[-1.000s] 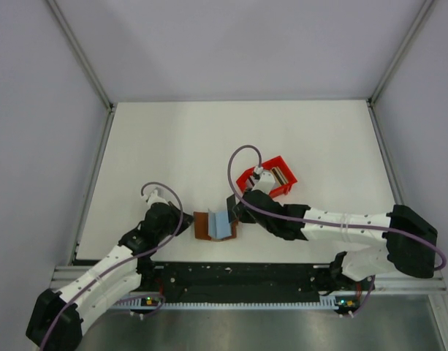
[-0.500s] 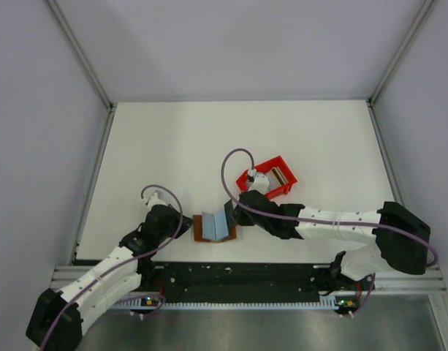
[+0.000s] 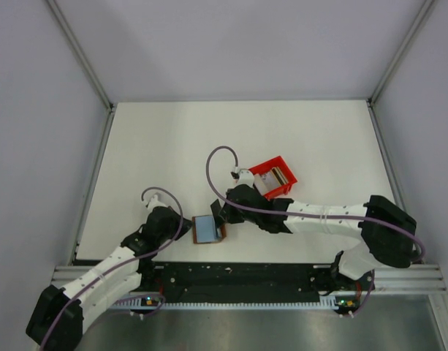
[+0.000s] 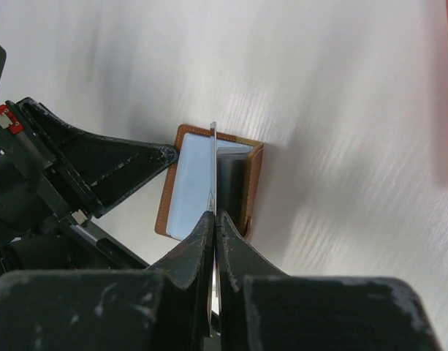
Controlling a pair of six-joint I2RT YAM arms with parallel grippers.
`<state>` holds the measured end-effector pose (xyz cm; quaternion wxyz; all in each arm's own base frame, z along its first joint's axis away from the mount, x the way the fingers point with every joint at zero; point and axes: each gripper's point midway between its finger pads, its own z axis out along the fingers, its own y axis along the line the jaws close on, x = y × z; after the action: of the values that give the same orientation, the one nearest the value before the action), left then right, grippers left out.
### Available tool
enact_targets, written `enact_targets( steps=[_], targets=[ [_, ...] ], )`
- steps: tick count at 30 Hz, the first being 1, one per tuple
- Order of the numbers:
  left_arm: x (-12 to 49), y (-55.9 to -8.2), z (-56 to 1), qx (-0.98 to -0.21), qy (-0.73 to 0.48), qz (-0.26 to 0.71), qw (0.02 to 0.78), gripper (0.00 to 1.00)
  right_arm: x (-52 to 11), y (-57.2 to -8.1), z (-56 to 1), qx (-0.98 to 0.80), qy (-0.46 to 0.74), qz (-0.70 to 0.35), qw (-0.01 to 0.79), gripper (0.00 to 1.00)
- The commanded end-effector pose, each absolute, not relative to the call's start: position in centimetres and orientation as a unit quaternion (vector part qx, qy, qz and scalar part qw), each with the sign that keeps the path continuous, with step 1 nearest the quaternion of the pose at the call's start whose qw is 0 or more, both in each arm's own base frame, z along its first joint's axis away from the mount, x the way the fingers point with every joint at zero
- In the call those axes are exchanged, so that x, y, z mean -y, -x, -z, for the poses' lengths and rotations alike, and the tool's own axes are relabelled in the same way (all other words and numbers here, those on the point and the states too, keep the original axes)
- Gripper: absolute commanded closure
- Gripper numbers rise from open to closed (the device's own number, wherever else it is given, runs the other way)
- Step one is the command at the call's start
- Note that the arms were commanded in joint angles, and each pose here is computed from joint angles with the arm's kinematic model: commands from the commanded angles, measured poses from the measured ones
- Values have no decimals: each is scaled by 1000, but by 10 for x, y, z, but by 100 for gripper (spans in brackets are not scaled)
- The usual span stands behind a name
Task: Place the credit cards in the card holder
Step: Insert the credit card into the card holder.
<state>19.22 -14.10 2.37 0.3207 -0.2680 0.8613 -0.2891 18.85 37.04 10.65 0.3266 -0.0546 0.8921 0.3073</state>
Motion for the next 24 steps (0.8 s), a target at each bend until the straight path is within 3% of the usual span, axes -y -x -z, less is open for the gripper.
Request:
enact_targets(
  steps=[1, 14, 24],
  targets=[
    [147, -198, -35, -853, 261, 304, 333, 100, -370, -198, -116, -891, 59, -292, 342, 100],
    [159, -207, -74, -841, 224, 338, 359, 100, -325, -218, -123, -892, 21, -246, 380, 100],
    [156, -207, -69, -844, 227, 329, 359, 100, -348, -204, -149, -867, 31, -334, 368, 100]
  ],
)
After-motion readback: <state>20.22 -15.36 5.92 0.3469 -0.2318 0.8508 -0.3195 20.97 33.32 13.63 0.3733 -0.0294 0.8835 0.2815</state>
